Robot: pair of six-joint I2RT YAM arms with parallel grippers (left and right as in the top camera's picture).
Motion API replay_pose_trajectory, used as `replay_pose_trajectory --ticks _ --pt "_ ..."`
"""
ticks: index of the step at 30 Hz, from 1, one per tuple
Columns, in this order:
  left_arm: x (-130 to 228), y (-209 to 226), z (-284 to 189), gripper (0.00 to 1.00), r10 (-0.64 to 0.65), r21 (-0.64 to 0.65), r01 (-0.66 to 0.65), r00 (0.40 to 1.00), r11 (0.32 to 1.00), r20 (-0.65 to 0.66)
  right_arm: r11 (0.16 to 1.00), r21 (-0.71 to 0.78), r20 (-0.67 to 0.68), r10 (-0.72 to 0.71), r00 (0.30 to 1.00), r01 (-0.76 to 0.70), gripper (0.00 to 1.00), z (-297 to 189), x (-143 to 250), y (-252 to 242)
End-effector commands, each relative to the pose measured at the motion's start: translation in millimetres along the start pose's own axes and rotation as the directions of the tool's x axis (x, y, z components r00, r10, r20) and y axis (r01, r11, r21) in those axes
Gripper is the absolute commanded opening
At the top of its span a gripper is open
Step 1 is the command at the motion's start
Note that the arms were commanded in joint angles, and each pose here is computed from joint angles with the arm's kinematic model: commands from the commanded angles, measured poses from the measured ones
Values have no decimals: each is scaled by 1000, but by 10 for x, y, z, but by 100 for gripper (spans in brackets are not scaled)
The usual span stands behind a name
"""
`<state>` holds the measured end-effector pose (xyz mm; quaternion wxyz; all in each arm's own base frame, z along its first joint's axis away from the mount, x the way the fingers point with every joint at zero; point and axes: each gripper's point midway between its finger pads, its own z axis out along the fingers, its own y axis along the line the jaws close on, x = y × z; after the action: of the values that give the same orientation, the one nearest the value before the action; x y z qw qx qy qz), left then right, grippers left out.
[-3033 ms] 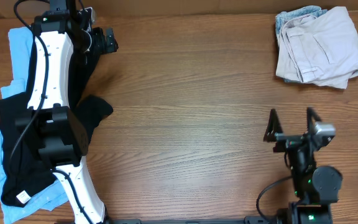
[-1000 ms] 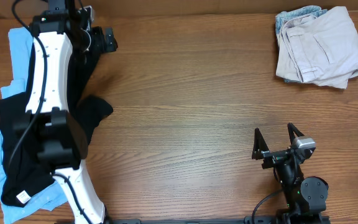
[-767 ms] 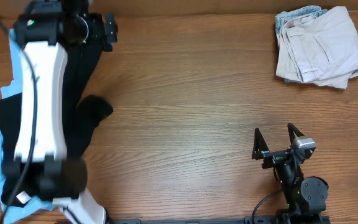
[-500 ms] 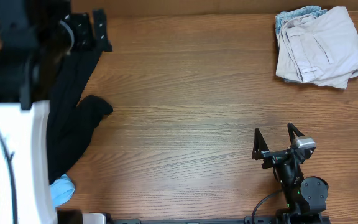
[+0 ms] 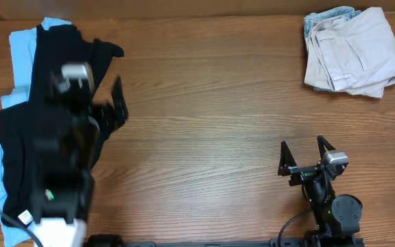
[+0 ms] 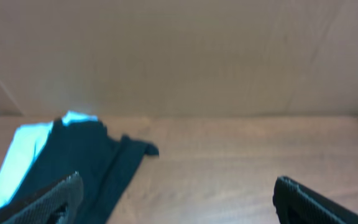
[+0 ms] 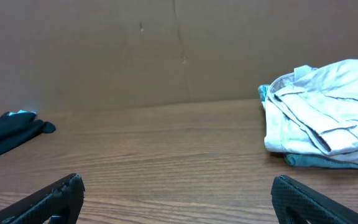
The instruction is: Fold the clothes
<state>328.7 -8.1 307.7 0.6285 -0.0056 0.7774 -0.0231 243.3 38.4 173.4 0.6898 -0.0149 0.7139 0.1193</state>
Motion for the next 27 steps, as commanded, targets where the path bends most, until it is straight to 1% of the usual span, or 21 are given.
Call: replay_pose_trajectory --ticks 1,4,8,13,17,23,27 --pt "285 45 -228 100 0 -13 1 997 1000 83 1000 -3 5 0 1000 0 100 0 16 7" --pt "517 58 -371 100 -18 -9 20 985 1000 172 1000 -3 5 0 1000 0 100 0 16 8" --pt "741 72 -513 100 -23 -6 25 963 1000 268 1000 -3 5 0 1000 0 100 0 16 8" --pt "953 89 -577 100 -42 -1 45 947 999 319 1000 -3 5 0 1000 0 100 0 16 7" --pt "1024 170 -623 100 -43 -39 61 930 997 364 1000 -3 6 0 1000 0 100 0 15 8" --pt "1132 230 -631 100 -38 -72 68 935 995 352 1000 -3 6 0 1000 0 100 0 15 7" --pt "1249 230 -590 100 -39 -74 65 952 995 304 1000 -3 5 0 1000 0 100 0 16 7"
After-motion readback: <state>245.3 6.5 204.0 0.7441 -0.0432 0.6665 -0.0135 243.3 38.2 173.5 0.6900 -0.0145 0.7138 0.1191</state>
